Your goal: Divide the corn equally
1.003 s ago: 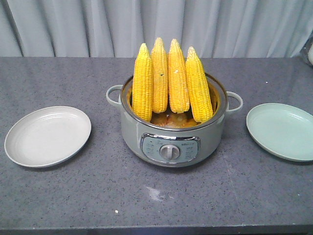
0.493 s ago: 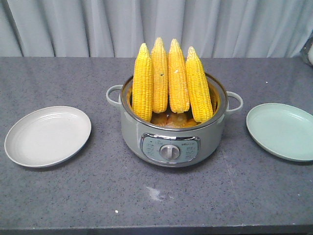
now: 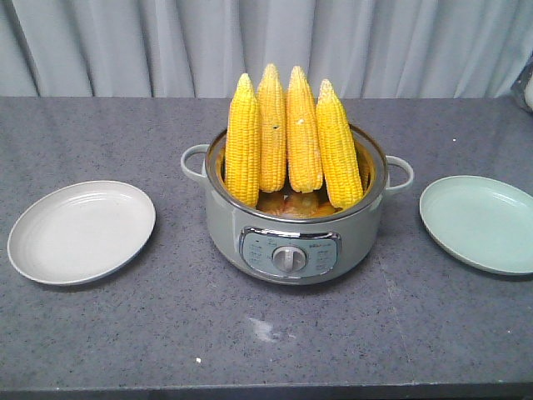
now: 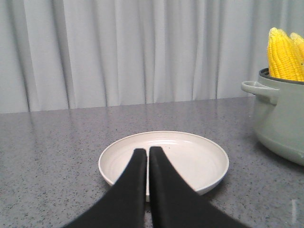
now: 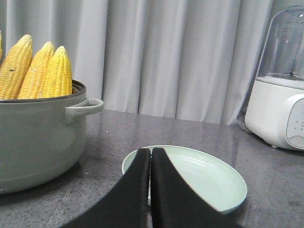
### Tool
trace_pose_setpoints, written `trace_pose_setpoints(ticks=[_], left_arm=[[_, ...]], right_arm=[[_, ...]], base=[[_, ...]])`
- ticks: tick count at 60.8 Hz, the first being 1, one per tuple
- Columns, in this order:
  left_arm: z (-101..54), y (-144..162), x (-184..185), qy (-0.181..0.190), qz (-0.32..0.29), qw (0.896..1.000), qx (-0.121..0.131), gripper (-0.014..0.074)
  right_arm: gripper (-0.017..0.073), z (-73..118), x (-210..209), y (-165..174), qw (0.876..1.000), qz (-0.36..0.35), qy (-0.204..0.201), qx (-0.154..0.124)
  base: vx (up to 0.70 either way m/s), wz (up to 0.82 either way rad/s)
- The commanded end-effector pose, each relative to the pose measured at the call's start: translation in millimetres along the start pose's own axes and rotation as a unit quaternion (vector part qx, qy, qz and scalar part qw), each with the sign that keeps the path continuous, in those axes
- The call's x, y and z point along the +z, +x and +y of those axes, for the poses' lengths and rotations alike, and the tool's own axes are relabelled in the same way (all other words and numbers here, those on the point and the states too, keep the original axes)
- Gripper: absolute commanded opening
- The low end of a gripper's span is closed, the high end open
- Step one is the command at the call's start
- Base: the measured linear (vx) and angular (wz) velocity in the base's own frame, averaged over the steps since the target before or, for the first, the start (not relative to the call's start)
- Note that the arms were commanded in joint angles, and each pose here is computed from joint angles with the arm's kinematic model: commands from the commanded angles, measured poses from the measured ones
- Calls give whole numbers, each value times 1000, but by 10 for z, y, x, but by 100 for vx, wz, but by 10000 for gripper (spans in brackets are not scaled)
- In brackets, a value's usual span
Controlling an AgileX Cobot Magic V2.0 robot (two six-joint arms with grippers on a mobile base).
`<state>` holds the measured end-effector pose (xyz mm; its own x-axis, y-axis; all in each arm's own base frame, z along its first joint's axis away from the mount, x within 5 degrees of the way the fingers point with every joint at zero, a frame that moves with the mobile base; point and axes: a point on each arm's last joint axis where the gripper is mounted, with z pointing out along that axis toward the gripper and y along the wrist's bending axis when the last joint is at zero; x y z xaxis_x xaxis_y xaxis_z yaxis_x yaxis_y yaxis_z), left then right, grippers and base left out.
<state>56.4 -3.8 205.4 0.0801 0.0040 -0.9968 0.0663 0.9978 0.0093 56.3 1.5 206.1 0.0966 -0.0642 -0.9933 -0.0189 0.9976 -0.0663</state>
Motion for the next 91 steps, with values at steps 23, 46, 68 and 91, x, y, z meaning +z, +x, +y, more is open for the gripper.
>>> trace_pose_setpoints(ticks=[23,46,68,91], left_arm=[[-5,-65,-16,4,-43,999,-3,-7],[-5,-65,-16,4,-43,999,-3,-7],[-3,-73,-16,10,-46,985,-168,-7],[8,-86,-18,18,-47,902,-428,-7]], right_arm=[[-4,-2,-6,-53,999,-39,3,-7],[-4,-2,-6,-54,999,-40,3,-7],[-4,-31,-8,-71,953,-52,3,298],[-4,-69,-11,-72,847,-63,7,528]], base=[[0,0],[0,0],[0,0],[0,0]])
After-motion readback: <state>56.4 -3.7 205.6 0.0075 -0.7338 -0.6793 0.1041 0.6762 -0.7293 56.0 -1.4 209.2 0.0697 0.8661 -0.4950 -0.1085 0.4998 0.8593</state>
